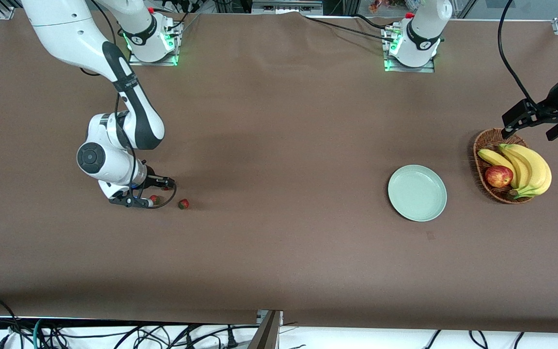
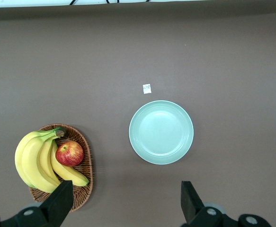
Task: Collect all strawberries into plate
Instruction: 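Reach the right gripper down and grasp one red strawberry, then carry the strawberry toward the plate and release it on the table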
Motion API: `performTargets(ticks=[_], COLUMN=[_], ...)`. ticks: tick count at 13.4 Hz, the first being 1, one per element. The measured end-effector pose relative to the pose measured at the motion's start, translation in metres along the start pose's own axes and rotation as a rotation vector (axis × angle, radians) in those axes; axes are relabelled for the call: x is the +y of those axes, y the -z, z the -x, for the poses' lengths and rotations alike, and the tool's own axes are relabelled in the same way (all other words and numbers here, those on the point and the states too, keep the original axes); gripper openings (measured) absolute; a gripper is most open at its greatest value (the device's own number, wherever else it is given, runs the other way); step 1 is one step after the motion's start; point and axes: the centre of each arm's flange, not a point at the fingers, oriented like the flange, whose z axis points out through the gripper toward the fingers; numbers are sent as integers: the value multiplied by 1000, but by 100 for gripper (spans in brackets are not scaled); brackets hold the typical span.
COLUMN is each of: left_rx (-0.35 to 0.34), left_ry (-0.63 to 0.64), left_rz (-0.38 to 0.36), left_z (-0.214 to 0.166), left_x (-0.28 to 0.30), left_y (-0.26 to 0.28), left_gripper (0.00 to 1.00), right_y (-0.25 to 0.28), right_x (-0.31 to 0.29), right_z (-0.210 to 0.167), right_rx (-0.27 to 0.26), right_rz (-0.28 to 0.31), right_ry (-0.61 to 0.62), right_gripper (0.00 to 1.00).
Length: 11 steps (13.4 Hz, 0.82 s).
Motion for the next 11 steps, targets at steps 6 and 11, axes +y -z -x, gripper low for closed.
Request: performTargets(ticks=[6,11], left_rx=[-3,-5], left_ry=[-13,-23], left_rz=[1,2], left_z=[0,0], left_x=[7,13], left_y=[0,0], left_gripper=[100,100], right_y=[-6,-2], right_x=[0,-7], right_z=[-1,-5], right_rx=[8,21], right_rz=[0,-9], right_ry=[-1,-14], right_gripper=[48,33])
